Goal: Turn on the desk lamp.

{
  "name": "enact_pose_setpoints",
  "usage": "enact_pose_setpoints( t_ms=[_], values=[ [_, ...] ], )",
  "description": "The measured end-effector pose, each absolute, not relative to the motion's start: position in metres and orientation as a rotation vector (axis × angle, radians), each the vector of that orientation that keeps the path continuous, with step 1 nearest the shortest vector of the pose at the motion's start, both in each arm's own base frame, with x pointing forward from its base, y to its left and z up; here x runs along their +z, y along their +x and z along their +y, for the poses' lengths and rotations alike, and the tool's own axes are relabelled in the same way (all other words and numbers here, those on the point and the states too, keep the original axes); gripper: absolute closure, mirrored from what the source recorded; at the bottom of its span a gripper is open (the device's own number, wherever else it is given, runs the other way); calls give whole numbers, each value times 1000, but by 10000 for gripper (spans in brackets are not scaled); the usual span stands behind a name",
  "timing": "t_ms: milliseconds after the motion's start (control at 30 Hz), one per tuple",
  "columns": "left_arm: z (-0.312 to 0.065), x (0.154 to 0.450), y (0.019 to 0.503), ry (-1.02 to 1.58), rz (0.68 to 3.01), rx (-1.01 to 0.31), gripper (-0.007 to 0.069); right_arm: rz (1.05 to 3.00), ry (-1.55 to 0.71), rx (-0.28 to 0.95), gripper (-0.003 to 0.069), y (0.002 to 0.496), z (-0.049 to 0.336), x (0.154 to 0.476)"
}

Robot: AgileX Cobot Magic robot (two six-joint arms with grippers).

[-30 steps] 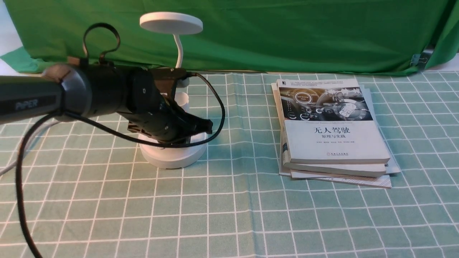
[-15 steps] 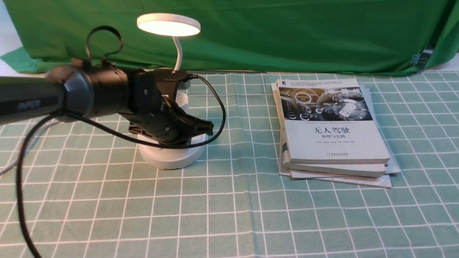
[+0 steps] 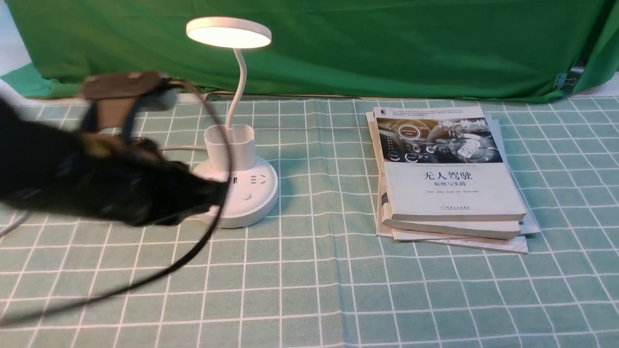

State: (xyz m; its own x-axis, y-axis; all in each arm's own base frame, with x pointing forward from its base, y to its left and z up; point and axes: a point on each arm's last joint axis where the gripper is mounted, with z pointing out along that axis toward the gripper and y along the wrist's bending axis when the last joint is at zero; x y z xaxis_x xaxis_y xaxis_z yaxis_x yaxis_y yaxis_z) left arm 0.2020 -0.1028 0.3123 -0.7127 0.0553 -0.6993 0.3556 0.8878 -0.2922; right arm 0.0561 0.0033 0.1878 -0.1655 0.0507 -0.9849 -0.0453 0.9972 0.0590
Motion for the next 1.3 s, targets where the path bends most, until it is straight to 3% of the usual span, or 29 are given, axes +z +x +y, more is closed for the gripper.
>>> enact_pose_setpoints(
  t_ms=[133,400,667,900,1133,1300],
  values=[
    [-78,326,145,268,2118,-571,622,1735,4,85,419,56,3,188],
    [-49,314,78,259,1899,-597,622,1735,4,85,419,56,3,188],
    [-38,307,54,265,1799,-595,622,1735,4,85,419,56,3,188],
    [-24,304,53,295,1572,-340,622,1735,4,85,419,56,3,188],
    [-9,276,46,158,1304,-110,622,1735,4,85,419,56,3,188],
    [-2,223,55,40,1416,-24,622,1735,4,85,419,56,3,188]
  ],
)
